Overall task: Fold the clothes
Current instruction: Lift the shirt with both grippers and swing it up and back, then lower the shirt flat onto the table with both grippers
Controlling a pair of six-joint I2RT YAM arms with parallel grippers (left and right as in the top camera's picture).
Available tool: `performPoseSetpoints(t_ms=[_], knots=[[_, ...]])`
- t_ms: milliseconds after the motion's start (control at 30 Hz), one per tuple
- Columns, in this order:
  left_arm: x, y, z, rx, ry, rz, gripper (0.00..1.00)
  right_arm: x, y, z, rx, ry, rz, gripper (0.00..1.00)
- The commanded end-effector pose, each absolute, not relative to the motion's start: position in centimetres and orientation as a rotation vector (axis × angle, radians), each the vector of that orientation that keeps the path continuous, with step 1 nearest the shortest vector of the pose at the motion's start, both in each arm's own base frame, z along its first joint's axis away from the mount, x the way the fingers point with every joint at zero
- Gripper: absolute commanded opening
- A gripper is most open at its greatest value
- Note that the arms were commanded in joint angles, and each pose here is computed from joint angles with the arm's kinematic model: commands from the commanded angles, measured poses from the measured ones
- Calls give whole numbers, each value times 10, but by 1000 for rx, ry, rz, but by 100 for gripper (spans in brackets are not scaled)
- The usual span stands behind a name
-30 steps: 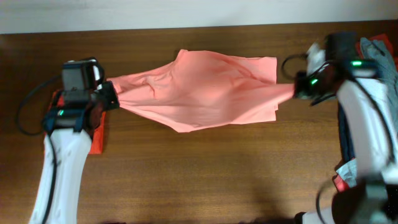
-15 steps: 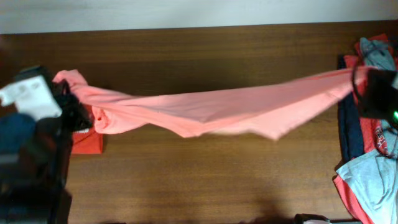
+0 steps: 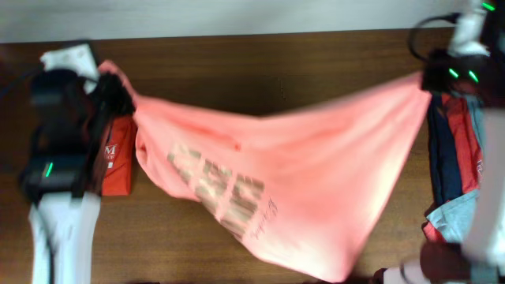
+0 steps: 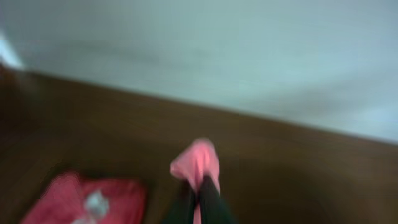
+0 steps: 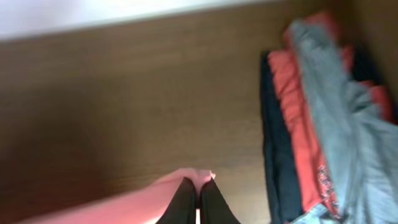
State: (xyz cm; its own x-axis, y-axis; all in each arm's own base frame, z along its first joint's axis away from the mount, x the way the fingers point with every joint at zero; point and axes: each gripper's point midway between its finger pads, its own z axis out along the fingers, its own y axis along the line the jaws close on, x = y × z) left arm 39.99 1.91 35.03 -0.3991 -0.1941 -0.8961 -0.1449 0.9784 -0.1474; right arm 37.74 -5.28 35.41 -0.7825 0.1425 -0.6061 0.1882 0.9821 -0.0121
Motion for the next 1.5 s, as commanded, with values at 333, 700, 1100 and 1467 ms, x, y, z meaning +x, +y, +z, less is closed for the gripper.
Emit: performPoseSetpoints(t_ms=[333,700,1100,1467], knots=[[524,6,410,-108,1706,-116,0,432,-65,438,312,2135,-88,4],[474,-2,286,-128,2297,-100,0,385,-60,350,315,2561,-126,4],[406,-11,121,-155,2997,-64,0,320,-52,196,309,3178,-143,4],[355,-2,104,-164,3244,31,0,281,-48,164,320,3353,-148,4]])
